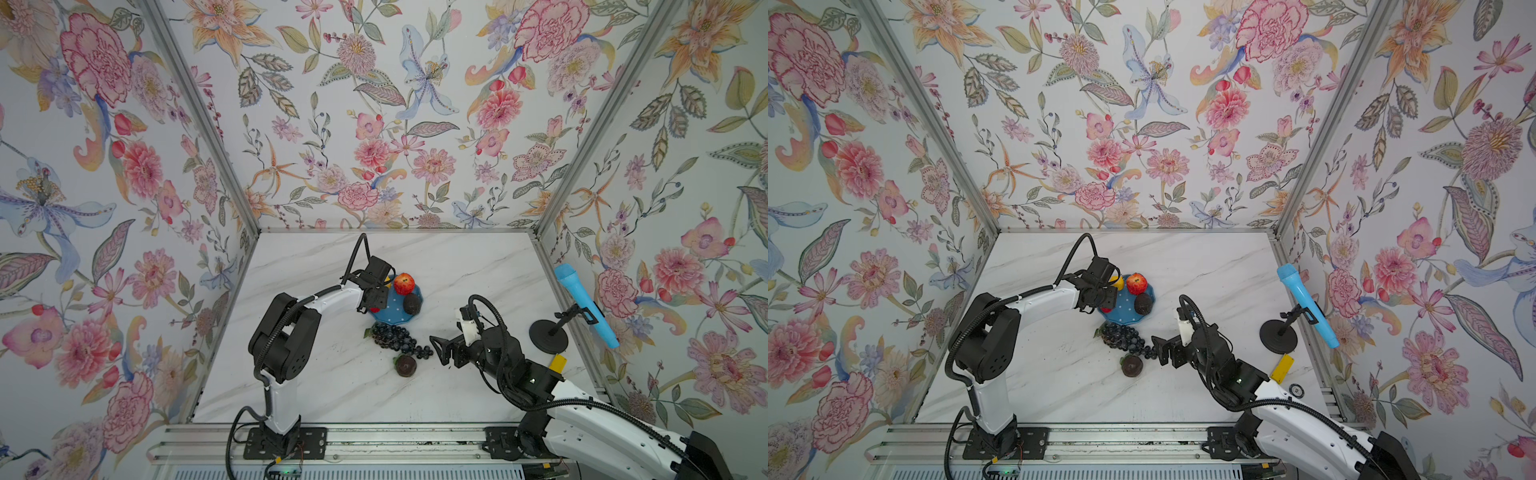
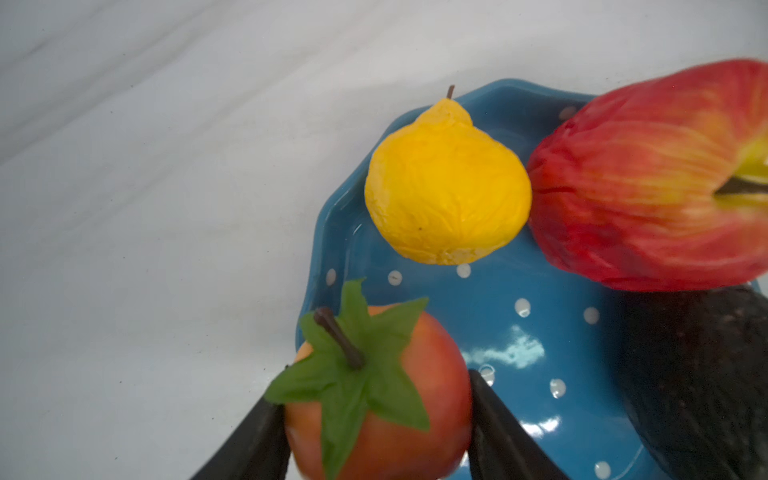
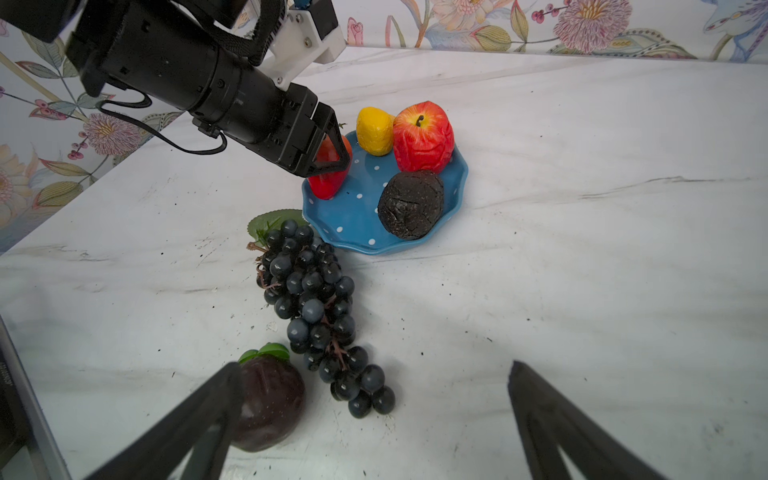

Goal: Arrange fruit in a fruit bowl
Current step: Place the fruit in the fruit bowl.

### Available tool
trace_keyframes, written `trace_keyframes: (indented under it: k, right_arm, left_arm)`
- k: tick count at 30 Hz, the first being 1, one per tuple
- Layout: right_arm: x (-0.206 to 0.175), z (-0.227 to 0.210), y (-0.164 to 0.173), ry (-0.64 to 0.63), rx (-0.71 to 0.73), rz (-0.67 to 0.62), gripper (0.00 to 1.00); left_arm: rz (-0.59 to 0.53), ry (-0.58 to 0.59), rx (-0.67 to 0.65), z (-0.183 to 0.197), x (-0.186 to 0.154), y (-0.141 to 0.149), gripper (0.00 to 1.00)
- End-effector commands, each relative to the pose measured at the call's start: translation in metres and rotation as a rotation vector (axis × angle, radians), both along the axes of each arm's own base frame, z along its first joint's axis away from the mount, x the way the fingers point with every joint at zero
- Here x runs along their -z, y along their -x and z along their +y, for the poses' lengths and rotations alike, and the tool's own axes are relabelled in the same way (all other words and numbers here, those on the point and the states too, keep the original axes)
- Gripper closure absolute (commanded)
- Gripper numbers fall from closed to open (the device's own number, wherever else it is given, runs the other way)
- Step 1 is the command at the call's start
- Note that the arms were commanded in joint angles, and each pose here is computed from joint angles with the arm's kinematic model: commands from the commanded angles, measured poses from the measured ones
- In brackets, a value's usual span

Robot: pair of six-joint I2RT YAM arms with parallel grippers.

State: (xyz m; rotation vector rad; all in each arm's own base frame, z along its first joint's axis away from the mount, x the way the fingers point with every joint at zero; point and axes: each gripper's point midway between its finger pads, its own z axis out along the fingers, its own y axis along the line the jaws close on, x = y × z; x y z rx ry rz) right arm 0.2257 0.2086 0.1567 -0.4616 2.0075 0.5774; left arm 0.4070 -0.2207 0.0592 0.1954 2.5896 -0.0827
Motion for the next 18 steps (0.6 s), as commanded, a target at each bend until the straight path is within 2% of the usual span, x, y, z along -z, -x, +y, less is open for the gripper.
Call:
trace_keyframes:
  k: [1,4,10,18]
  right_arm:
    - [0.000,-0.001,-0.001,-0.017,0.012,0.003,0.00]
    - [0.000,-0.001,-0.001,-0.017,0.010,0.003,0.00]
    - [-0.002,0.000,-0.001,-0.017,0.007,0.001,0.00]
    - [-0.004,0.000,-0.002,-0.010,0.007,-0.001,0.00]
  left_arm:
    - [0.000,-0.007,-0.014,0.005,0.002,-0.005,0.39]
    - [0.005,-0.016,-0.015,0.007,0.006,-0.004,0.38]
    - [-0.001,-0.020,-0.019,0.009,0.003,-0.004,0.30]
    - [-0.019,-0.017,-0.015,0.009,-0.007,-0.005,0.28]
